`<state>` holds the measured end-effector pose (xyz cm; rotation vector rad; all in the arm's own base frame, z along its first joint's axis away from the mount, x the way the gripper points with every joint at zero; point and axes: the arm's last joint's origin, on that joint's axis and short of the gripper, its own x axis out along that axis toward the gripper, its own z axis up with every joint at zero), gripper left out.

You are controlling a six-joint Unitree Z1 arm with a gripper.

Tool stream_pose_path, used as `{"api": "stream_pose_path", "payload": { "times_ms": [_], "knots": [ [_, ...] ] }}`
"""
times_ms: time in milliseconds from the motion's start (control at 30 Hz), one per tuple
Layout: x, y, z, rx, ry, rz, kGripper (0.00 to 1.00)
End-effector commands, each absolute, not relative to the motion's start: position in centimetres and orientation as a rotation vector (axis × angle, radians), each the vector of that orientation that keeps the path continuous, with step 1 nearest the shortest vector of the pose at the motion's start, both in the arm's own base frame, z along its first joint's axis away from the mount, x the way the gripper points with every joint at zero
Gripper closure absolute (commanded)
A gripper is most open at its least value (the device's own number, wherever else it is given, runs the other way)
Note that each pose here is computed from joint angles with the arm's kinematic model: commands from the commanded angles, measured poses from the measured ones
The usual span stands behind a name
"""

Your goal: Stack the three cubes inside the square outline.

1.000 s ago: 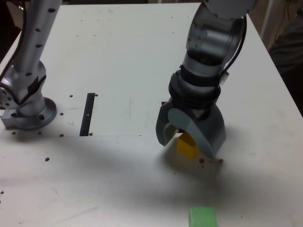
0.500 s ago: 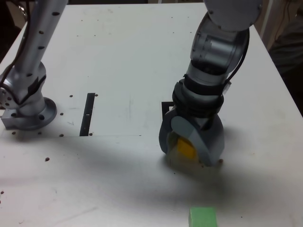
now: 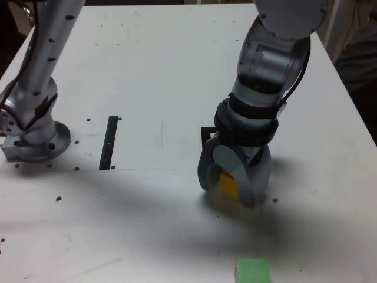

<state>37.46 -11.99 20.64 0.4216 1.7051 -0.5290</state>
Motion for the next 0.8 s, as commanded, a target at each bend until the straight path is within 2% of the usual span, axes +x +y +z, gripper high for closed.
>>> {"api": "stream_pose_path", "payload": {
  "times_ms": [0,433,600,767],
  "knots": [
    [37.6,-12.1,20.5,0.423,1.705,-0.528,0.77],
    [37.4,-12.1,21.0,0.417,1.692,-0.520,0.77],
    [36.6,-11.8,22.3,0.399,1.686,-0.473,0.77],
    [35.4,-11.5,24.6,0.370,1.669,-0.393,0.77]
  ]
}}
